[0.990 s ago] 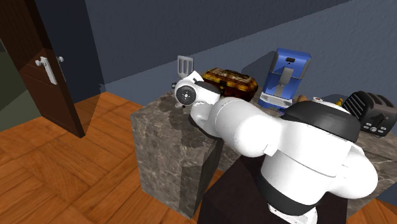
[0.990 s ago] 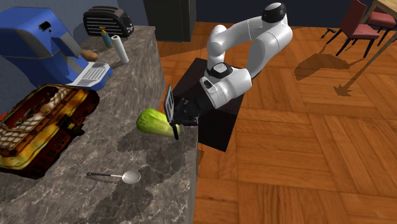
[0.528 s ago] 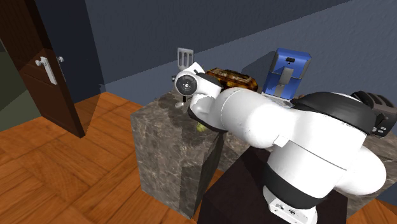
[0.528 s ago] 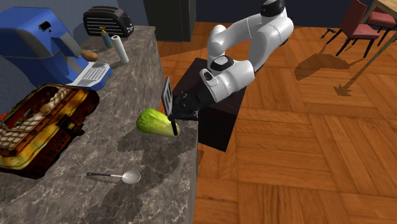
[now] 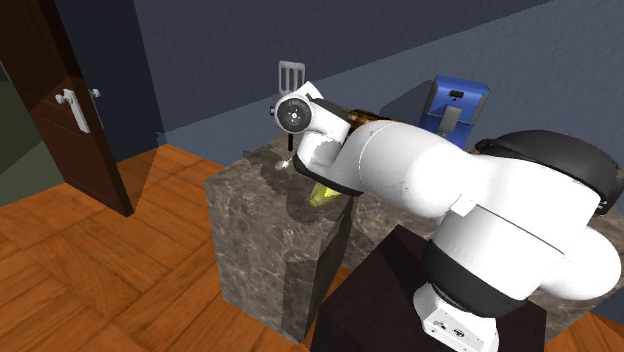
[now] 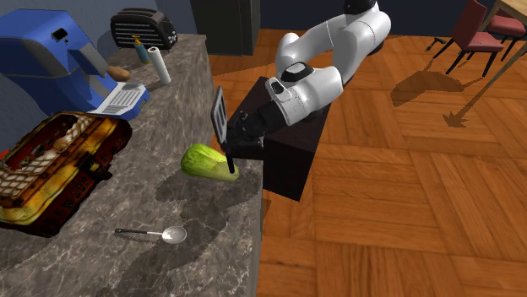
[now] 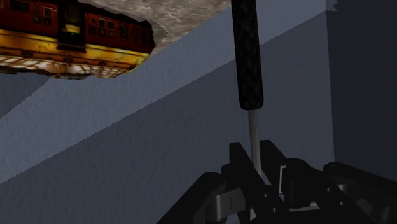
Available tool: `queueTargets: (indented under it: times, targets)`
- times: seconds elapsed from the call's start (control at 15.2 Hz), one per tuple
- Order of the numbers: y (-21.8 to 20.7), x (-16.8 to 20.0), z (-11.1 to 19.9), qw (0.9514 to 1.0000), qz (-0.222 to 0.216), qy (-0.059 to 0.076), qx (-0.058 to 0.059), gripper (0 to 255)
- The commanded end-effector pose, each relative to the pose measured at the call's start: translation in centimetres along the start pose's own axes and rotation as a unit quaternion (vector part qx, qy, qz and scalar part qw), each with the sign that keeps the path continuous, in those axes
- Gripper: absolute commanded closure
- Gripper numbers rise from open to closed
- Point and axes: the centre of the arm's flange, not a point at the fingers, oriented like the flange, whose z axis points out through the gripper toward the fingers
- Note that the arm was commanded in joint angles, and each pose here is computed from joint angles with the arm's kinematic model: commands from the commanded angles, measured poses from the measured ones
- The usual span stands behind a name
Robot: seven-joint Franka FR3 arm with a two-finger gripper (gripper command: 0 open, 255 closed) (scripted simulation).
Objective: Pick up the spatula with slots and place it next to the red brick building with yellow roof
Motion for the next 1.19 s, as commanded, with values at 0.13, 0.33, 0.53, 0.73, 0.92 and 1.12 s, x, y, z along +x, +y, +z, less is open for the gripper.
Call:
queueTargets:
  times: [0.13,0.33,0.53,0.73,0.92,1.12]
  targets:
    - [0.2,2.1,-0.7,1.0000,0.000,0.000,0.000,255]
    - [0.2,3.6,-1.1,1.0000,0.000,0.000,0.000,255]
    - [0.3,5.1,-1.6,1.0000,0.000,0.000,0.000,255]
    - [0.3,6.6,-2.1,1.0000,0.000,0.000,0.000,255]
    - [0.3,8.1,-2.5,1.0000,0.000,0.000,0.000,255]
    - [0.4,9.7,-3.0,1.0000,0.000,0.000,0.000,255]
